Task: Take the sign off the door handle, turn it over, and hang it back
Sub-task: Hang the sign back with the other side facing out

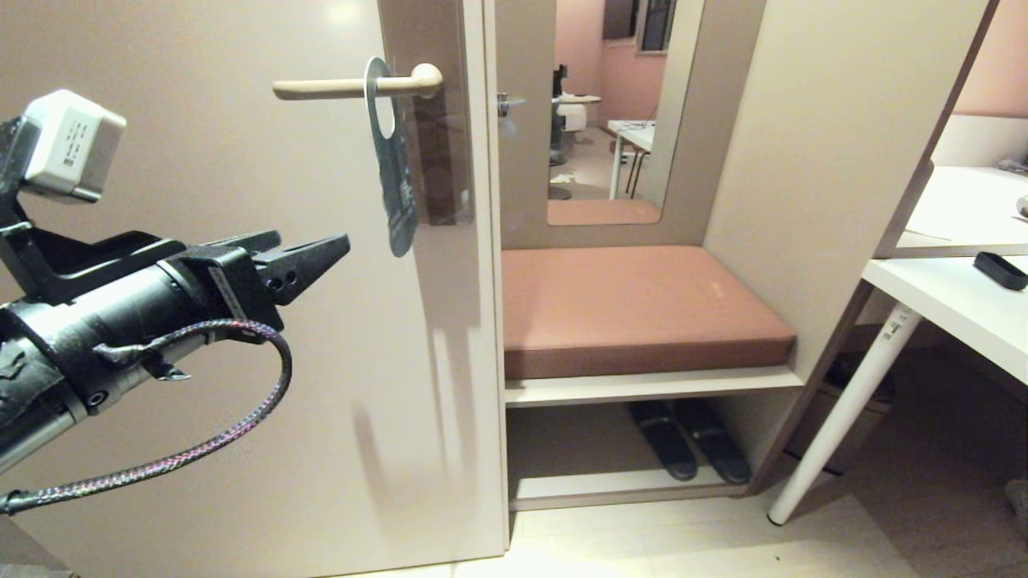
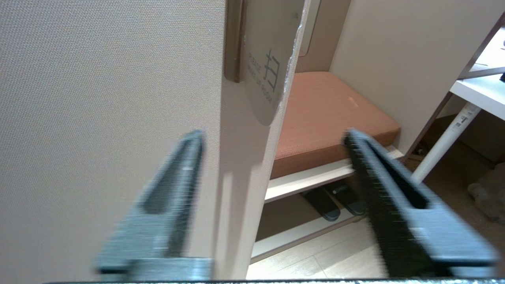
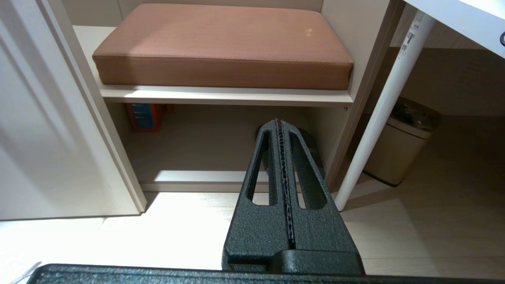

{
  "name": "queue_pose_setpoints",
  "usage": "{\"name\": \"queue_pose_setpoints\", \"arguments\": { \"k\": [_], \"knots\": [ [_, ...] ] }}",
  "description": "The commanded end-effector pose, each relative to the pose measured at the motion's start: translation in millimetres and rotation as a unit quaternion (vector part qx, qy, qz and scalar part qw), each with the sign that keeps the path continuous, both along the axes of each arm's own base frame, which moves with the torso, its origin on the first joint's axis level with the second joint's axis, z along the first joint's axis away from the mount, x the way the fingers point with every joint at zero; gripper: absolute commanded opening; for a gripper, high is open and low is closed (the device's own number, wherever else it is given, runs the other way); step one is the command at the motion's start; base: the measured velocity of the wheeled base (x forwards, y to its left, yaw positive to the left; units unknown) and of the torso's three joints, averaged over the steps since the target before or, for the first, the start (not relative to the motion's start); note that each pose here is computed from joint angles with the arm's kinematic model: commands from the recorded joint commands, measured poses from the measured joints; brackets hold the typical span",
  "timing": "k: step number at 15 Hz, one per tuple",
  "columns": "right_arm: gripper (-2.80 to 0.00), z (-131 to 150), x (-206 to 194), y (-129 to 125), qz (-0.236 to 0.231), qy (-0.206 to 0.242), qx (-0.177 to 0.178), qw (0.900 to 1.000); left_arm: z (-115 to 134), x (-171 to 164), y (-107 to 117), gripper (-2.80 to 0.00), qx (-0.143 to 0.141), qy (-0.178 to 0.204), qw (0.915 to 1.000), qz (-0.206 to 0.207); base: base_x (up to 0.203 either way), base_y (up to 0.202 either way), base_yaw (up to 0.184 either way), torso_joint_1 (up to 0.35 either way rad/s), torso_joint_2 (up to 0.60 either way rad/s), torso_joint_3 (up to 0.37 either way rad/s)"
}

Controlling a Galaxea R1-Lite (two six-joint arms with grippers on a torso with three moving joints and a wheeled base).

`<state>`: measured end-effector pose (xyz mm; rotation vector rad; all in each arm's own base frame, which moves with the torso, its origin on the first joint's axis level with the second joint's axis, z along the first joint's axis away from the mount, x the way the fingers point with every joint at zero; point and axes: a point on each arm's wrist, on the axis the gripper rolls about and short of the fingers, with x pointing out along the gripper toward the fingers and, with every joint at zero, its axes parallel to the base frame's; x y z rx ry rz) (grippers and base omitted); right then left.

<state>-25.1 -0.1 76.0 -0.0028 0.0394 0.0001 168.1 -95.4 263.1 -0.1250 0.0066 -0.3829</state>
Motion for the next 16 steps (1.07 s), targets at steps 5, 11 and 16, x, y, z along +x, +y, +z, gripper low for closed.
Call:
{"name": "queue_pose_setpoints", "arguments": {
  "k": [5, 11, 16],
  "knots": [
    [-2.80, 0.0, 0.1, 0.0, 0.000, 0.001, 0.000, 1.000, -2.0, 1.6, -0.9, -2.80, 0.000, 0.004, 1.0000, 0.000, 0.000, 0.000, 0.000, 0.000, 0.00, 0.000],
    [-2.80, 0.1, 0.1, 0.0, 0.000, 0.000, 0.000, 1.000, -7.0, 9.6, -5.0, -2.80, 0.007, 0.015, 0.9999, 0.001, 0.000, 0.000, 0.000, 0.000, 0.00, 0.000],
    [-2.80, 0.0, 0.1, 0.0, 0.000, 0.001, 0.000, 1.000, -4.3, 29.1, -15.6, -2.80, 0.008, 0.020, 0.9998, 0.003, 0.000, 0.000, 0.000, 0.000, 0.00, 0.000]
  ]
}}
